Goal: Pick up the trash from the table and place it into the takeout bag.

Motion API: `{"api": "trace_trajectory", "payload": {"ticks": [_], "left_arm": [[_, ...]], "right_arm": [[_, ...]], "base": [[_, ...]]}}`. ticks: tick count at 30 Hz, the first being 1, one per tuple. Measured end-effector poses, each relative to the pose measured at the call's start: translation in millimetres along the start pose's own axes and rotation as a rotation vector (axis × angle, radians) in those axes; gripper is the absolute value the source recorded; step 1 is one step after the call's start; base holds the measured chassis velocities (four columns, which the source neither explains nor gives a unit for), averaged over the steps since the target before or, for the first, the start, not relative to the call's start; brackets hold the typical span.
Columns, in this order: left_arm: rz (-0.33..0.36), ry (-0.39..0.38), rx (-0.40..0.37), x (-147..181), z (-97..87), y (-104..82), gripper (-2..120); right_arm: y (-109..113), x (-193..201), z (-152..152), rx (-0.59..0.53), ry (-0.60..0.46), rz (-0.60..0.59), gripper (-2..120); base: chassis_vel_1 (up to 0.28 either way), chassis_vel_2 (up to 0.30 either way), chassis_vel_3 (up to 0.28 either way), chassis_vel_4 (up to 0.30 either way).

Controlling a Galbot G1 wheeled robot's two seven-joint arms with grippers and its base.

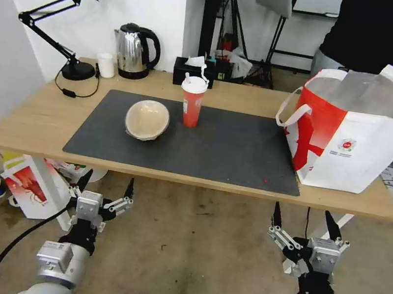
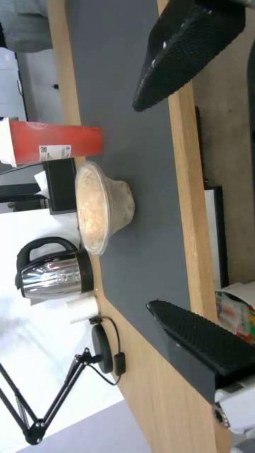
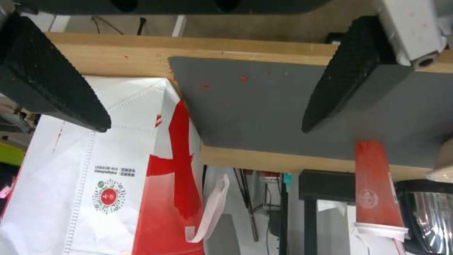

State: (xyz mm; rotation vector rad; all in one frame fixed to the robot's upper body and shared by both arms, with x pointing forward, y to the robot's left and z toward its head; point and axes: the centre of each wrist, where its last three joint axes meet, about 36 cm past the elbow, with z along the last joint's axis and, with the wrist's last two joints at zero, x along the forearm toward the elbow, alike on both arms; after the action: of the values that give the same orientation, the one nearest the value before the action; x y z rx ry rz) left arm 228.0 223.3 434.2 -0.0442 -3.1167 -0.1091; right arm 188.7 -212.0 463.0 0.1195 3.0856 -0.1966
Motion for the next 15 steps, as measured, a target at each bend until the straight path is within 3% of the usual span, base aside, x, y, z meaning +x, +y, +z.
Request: {"api": "trace_trajectory", "payload": {"ticks": [15], "left_arm": [[0.000, 0.000, 0.000, 0.0, 0.0, 0.0, 100]], "right_arm": [[-0.2, 0.5, 3.1, 0.008, 0.005, -0.001, 100]], "base": [[0.000, 0.000, 0.000, 0.000]]}}
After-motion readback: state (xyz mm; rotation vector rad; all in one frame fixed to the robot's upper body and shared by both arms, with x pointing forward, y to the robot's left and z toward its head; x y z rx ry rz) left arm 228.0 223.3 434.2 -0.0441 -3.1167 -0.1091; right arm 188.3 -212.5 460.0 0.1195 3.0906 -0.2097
